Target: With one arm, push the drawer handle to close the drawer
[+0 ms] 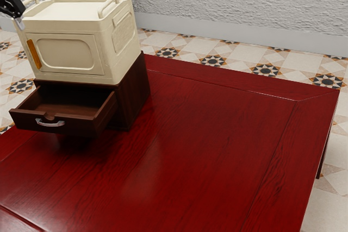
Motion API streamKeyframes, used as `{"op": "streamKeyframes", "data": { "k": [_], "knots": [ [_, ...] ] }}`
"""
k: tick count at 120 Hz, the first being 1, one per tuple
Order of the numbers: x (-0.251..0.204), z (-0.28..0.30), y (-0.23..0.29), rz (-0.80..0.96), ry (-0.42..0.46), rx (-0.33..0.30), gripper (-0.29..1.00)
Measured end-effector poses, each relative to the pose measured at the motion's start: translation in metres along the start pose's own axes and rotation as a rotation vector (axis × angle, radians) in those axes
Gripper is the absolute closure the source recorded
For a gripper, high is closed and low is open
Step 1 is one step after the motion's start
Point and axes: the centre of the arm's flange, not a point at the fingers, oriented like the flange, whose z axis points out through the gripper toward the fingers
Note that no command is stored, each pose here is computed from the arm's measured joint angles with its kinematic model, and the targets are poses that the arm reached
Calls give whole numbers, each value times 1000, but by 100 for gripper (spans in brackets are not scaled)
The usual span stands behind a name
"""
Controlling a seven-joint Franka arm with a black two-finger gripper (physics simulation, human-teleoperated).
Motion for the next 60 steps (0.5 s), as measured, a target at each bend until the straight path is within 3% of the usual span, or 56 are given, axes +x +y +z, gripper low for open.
{"op": "streamKeyframes", "data": {
  "k": [16,23,29,42,60],
  "knots": [
    [-4,-13,2,7,22,3,2],
    [-40,-108,28,64,205,8,2],
    [-54,-133,59,131,252,-4,2],
    [-53,-130,87,190,237,-18,2],
    [-64,-76,111,286,108,14,2]
  ]
}}
